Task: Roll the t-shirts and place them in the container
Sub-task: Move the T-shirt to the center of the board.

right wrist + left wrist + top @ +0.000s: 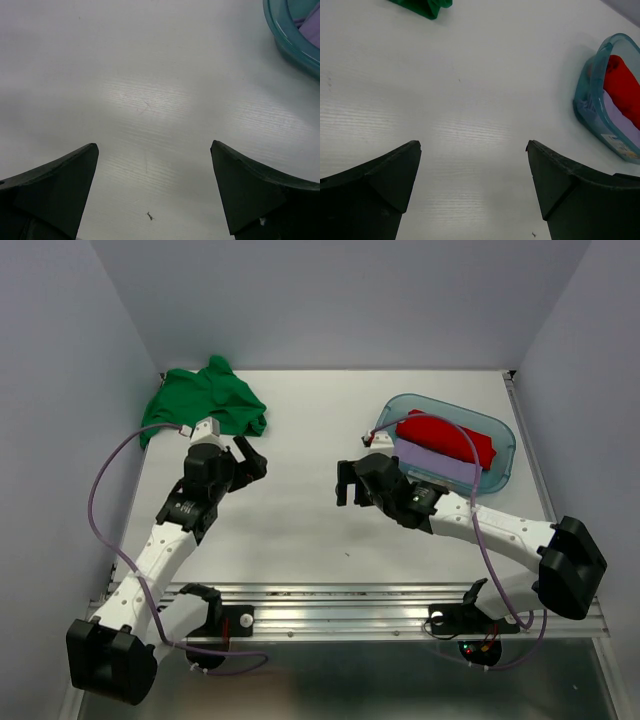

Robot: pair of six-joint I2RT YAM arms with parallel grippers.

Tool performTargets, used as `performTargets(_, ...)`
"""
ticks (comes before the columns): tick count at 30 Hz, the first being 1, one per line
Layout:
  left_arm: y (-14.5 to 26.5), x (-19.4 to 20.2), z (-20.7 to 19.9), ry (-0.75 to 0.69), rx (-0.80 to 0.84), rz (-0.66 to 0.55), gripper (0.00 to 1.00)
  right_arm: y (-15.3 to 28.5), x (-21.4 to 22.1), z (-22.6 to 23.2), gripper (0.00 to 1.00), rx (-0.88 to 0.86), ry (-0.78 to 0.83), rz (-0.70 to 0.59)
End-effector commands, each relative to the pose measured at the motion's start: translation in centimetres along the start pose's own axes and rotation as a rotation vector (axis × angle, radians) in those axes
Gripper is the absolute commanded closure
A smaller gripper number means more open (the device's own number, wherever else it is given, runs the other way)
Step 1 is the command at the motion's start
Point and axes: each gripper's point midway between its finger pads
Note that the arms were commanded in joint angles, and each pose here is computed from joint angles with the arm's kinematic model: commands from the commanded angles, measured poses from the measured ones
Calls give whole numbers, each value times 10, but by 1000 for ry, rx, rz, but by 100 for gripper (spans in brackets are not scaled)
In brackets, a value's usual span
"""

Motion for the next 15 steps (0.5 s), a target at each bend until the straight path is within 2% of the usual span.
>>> performTargets(1, 11, -23, -10, -24, 33, -81, 1, 6, -13, 10, 0, -41, -49, -56)
performTargets(10, 8, -31, -8, -28, 12, -104, 1, 8, -28, -2, 0, 28, -89, -137)
performTargets(14, 2, -41, -2, -35, -45, -120, 1, 7, -36, 1, 0, 10, -81, -169)
performTargets(15, -4, -45, 8, -28, -114, -112, 1, 7, -32, 4, 0, -12, -56, -158)
Point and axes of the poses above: each gripper's point midway between its finger pads, its own y axis back along the fingers, its own z axis along the line the jaws close on, x = y × z, and after that the axes turned 5 degrees about -y, right-handed
